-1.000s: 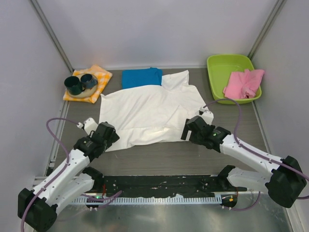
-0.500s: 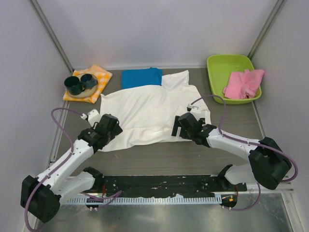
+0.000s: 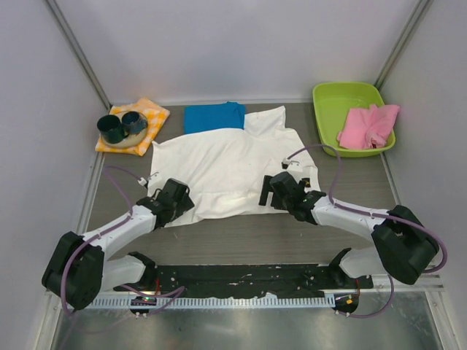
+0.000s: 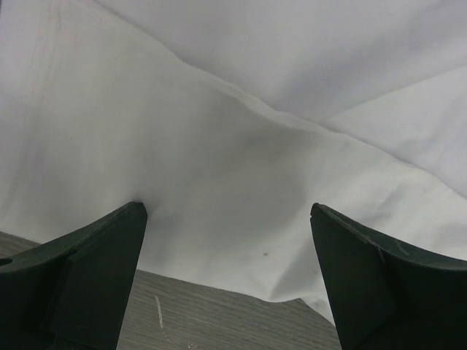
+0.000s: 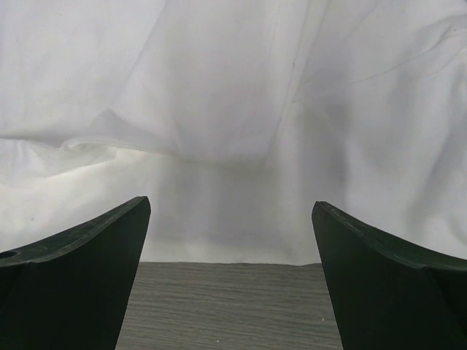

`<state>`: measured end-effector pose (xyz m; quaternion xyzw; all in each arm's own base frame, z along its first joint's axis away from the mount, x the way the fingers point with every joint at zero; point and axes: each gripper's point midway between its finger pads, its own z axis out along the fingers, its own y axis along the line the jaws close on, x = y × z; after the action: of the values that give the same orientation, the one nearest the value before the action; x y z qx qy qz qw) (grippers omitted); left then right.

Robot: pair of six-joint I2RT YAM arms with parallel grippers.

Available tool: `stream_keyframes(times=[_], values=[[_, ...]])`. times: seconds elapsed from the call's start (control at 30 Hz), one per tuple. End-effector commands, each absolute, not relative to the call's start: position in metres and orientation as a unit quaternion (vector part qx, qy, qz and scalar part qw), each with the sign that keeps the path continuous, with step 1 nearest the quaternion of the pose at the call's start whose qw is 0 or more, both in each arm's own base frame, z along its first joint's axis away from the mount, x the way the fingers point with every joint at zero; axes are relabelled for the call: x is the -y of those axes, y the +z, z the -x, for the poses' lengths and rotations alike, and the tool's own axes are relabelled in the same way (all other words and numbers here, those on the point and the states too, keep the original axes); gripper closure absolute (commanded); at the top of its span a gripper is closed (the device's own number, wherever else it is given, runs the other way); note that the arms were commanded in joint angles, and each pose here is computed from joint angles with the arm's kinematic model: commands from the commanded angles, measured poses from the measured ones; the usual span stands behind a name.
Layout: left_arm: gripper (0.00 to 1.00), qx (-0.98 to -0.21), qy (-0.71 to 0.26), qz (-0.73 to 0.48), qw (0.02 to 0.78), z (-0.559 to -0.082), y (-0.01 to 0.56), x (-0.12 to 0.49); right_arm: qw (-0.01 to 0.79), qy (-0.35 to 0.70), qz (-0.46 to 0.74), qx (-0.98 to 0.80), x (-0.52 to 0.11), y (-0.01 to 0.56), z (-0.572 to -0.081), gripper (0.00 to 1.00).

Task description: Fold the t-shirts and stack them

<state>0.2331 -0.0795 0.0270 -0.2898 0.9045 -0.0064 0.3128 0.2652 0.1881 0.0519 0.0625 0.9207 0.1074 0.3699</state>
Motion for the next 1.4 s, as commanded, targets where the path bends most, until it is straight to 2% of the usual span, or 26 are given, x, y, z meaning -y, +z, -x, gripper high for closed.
stream_keyframes(times=[0.0,0.37,0.73,1.13,1.37], values=[[0.00,-0.890,-0.039,0.285,0.352,-0.256,0.032,0.091,0.385,0.111,-0.060,-0.914,-0.192,0.047,-0.272,0.01],[0.00,-0.912,-0.024,0.266,0.312,-0.236,0.008,0.091,0.326,0.097,-0.063,-0.938,-0.177,0.002,-0.235,0.01],[0.00,-0.921,0.000,0.257,0.293,-0.202,0.015,0.082,0.269,0.049,-0.069,-0.959,-0.159,-0.007,-0.172,0.01],[0.00,-0.915,-0.027,0.274,0.295,-0.172,0.029,0.072,0.243,0.076,-0.089,-0.963,-0.143,-0.012,-0.115,0.00],[0.00,-0.912,-0.034,0.278,0.301,-0.169,0.042,0.072,0.273,0.085,-0.076,-0.955,-0.154,0.011,-0.113,0.00]])
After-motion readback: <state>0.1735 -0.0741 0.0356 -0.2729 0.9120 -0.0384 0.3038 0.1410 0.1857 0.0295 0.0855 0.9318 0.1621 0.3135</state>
